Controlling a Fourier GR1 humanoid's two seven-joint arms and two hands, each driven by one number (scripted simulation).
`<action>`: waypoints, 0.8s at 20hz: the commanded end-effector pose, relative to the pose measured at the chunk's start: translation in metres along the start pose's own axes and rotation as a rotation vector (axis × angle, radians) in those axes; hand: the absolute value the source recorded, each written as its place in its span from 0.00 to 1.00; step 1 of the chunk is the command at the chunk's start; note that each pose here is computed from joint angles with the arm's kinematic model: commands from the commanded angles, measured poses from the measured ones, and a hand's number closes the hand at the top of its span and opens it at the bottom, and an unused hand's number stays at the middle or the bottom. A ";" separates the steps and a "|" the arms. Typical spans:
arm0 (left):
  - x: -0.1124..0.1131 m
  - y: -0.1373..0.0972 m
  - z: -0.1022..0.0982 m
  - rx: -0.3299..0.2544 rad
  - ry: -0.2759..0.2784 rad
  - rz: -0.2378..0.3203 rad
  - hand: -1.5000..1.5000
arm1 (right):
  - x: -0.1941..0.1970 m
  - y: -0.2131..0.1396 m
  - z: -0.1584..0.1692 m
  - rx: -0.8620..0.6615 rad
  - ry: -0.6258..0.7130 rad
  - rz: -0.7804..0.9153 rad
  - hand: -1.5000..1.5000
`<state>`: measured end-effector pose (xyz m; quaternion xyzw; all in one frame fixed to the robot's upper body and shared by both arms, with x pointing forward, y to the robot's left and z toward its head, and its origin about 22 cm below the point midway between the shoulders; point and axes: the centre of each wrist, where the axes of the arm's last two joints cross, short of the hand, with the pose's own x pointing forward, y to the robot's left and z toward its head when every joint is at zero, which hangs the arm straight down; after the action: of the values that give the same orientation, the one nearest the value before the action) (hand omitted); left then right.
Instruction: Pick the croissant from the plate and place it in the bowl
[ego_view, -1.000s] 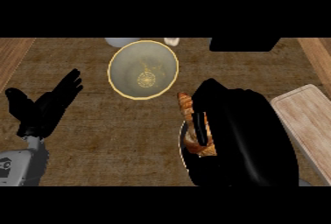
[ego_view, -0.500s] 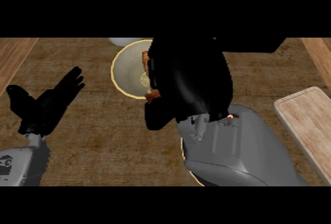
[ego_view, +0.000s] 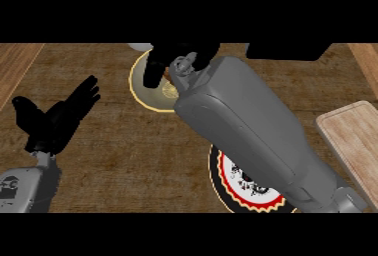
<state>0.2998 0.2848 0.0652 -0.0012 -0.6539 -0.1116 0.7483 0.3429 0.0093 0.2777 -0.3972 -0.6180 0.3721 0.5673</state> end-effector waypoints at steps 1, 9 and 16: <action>-0.001 0.002 -0.004 -0.003 -0.013 -0.006 0.50 | -0.005 0.026 -0.031 -0.038 0.093 -0.027 1.00; 0.011 0.004 -0.004 -0.019 -0.016 -0.011 0.50 | -0.044 0.053 -0.081 0.007 0.143 -0.083 1.00; 0.010 -0.010 -0.013 -0.049 -0.035 -0.026 0.50 | -0.077 0.083 -0.094 0.049 0.127 -0.145 1.00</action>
<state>0.3091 0.2725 0.0726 -0.0097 -0.6617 -0.1282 0.7386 0.4372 -0.0184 0.1945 -0.3704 -0.5958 0.3206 0.6364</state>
